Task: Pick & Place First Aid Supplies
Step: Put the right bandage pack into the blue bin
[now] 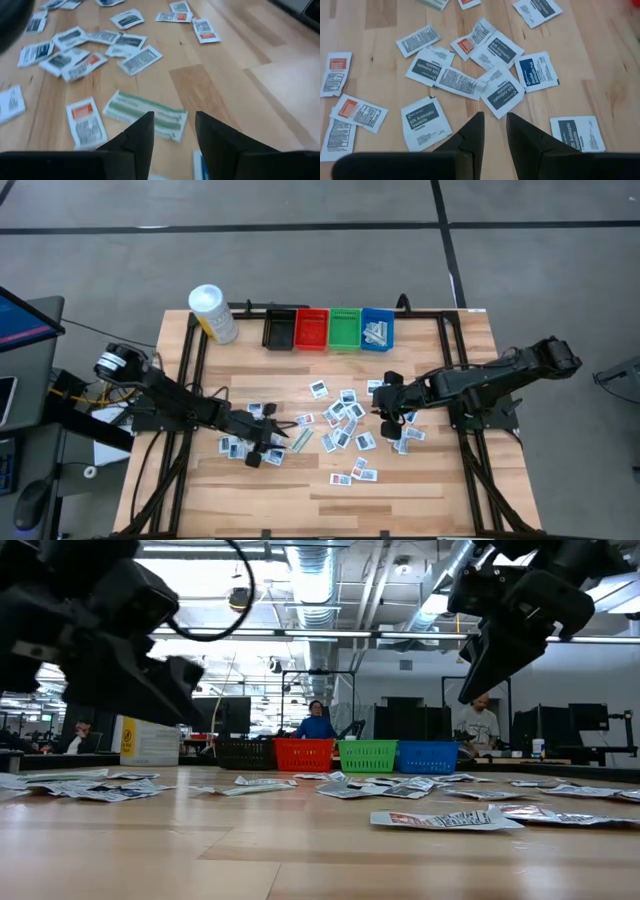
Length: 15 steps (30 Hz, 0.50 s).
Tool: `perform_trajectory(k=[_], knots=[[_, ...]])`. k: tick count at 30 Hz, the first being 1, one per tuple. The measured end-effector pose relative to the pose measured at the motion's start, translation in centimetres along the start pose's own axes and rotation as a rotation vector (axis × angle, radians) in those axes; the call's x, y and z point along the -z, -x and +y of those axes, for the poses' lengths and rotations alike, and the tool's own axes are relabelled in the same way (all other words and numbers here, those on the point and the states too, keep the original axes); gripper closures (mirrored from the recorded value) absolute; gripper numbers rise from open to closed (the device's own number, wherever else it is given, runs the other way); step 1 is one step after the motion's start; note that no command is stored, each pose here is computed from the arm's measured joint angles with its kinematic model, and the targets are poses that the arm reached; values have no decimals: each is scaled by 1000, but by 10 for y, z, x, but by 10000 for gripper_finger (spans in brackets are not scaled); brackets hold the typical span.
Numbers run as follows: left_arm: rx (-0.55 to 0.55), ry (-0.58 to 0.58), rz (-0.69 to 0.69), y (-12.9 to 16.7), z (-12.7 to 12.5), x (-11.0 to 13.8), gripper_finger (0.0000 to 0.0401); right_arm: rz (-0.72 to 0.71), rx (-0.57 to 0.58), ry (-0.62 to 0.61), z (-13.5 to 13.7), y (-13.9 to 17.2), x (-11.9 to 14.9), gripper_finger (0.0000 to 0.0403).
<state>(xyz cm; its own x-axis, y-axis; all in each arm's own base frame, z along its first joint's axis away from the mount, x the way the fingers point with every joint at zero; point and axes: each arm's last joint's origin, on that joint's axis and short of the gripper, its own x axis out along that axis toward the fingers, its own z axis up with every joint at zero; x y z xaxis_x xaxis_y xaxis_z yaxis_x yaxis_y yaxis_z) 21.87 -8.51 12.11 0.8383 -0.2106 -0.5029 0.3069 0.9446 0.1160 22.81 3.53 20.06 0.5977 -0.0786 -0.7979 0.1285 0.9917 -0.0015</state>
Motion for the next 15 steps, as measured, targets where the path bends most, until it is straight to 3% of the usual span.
perform_trajectory(k=[6,15], knots=[[16,-59,31,-23,-1,-6,256,-1,-1,-18,0,0,0,327],[76,-52,66,-30,1,3,256,-3,-6,-38,2,0,0,327]])
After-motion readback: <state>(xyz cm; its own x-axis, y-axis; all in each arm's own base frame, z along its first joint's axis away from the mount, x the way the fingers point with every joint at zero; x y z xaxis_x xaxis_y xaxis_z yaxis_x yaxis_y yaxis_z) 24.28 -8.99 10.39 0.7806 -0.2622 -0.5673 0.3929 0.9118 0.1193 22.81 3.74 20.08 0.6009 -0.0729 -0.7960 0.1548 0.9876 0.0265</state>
